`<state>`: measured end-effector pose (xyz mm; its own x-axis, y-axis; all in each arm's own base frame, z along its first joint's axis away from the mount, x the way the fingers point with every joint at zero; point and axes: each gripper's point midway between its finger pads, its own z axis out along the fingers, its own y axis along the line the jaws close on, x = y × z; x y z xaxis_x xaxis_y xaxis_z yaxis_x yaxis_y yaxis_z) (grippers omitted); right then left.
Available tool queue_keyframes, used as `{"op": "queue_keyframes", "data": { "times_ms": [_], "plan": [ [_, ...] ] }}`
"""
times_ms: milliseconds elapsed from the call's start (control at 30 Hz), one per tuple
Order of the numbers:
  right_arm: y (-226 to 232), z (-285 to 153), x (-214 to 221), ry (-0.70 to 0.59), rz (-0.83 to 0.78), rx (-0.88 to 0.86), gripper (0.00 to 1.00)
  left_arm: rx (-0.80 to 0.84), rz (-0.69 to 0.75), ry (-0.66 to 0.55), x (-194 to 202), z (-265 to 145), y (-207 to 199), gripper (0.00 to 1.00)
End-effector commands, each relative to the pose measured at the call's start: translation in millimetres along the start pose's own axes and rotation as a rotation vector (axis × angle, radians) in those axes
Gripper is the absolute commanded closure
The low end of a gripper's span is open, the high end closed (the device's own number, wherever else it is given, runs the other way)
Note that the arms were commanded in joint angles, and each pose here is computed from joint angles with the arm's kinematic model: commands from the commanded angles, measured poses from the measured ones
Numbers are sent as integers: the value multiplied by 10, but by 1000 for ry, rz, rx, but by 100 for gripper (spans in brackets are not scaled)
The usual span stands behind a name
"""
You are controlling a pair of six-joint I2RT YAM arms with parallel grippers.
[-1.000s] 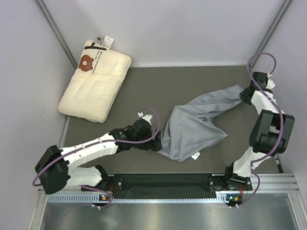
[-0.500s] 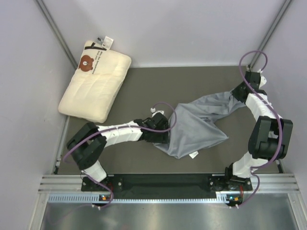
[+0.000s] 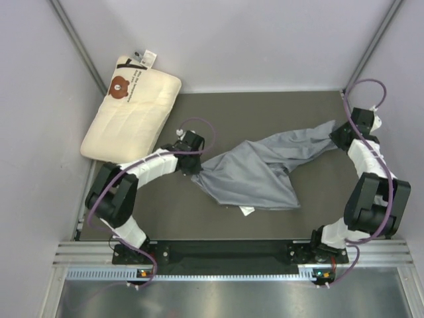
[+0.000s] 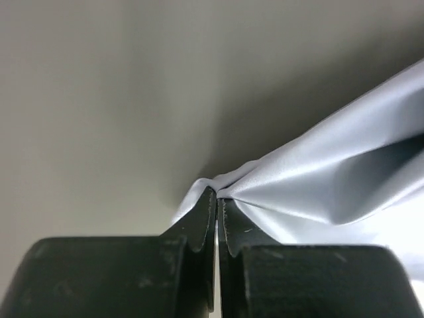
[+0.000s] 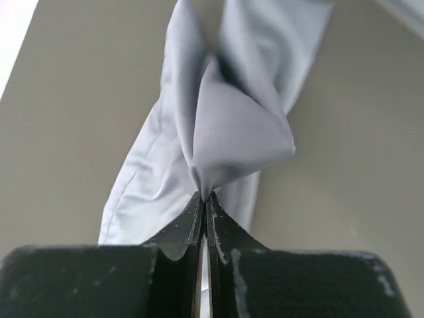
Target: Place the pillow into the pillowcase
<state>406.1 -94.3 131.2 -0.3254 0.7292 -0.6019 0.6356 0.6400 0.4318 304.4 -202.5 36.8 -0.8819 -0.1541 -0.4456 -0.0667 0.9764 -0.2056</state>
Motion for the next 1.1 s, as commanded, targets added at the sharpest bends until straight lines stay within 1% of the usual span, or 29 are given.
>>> {"op": "queue_keyframes", "data": {
  "times_ms": [0,33,67,100,133,167,200,267,300,333,367,400,433,467,500,533,567,600,633,667,700,767,800,867,900,933,967,1000,1067],
  "plan": [
    [-36,-238,-283,-82,53,-42,100,19,12,-173,-760,-488,75,100],
    [-95,-268,-329,-90,69,-42,100,32,22,-222,-982,-656,44,100],
    [-110,-274,-369,-101,84,-42,100,32,23,-251,-1106,-741,46,100],
    [-67,-288,-370,-93,91,-72,100,28,24,-282,-1235,-814,48,100],
    [-42,-281,-398,-90,100,-88,100,27,42,-336,-1449,-956,-4,100],
    [0,-279,-430,-90,108,-103,100,32,51,-360,-1549,-1016,-45,100],
    [80,-296,-539,-108,112,-125,100,40,51,-399,-1734,-1098,-126,100],
    [116,-220,-603,-109,145,-130,100,20,44,-456,-1947,-1131,-154,100],
    [194,-208,-744,-141,165,-157,100,19,42,-469,-2060,-1065,-193,100],
    [228,-101,-721,-108,191,-170,93,20,48,-475,-2135,-1005,-213,100],
    [289,-57,-737,-94,190,-188,78,19,47,-471,-2203,-936,-208,100],
    [414,-84,-833,-77,179,-217,58,12,51,-457,-2306,-796,-263,92],
    [465,-4,-739,-13,154,-228,25,-2,68,-435,-2327,-720,-261,77],
    [463,-18,-746,-3,144,-205,14,-41,81,-384,-2274,-649,-202,58],
    [497,-53,-781,-13,120,-206,9,-51,87,-371,-2355,-598,-252,46],
    [549,-161,-803,-36,66,-223,8,-69,91,-356,-2351,-586,-232,33],
    [523,-196,-775,-42,46,-213,8,-88,90,-355,-2360,-596,-203,28],
    [579,-344,-789,-69,16,-229,8,-89,89,-366,-2369,-649,-192,27],
    [593,-404,-755,-72,-23,-241,8,-88,88,-377,-2373,-695,-185,20],
    [628,-471,-701,-70,-50,-260,8,-89,88,-384,-2364,-739,-168,20],
    [664,-502,-536,-39,-80,-275,9,-90,86,-383,-2308,-846,-130,20],
    [719,-648,-314,4,-154,-312,10,-71,93,-345,-2130,-929,-111,20],
    [763,-720,-92,39,-199,-337,10,-50,72,-290,-1880,-988,-63,20],
    [780,-769,249,97,-252,-372,11,8,66,-244,-1569,-1016,-117,20],
    [976,-921,492,132,-327,-457,15,46,64,-218,-1272,-1016,-126,20],
    [1062,-986,671,164,-373,-500,17,52,51,-215,-1165,-1029,-74,20],
    [1145,-1058,841,194,-420,-540,19,37,59,-163,-855,-905,17,20],
    [1341,-1232,1219,258,-508,-608,20,62,34,-190,-814,-1028,37,20],
    [1480,-1417,1528,299,-603,-653,23,33,2,-226,-709,-1067,221,20]
  ]
}}
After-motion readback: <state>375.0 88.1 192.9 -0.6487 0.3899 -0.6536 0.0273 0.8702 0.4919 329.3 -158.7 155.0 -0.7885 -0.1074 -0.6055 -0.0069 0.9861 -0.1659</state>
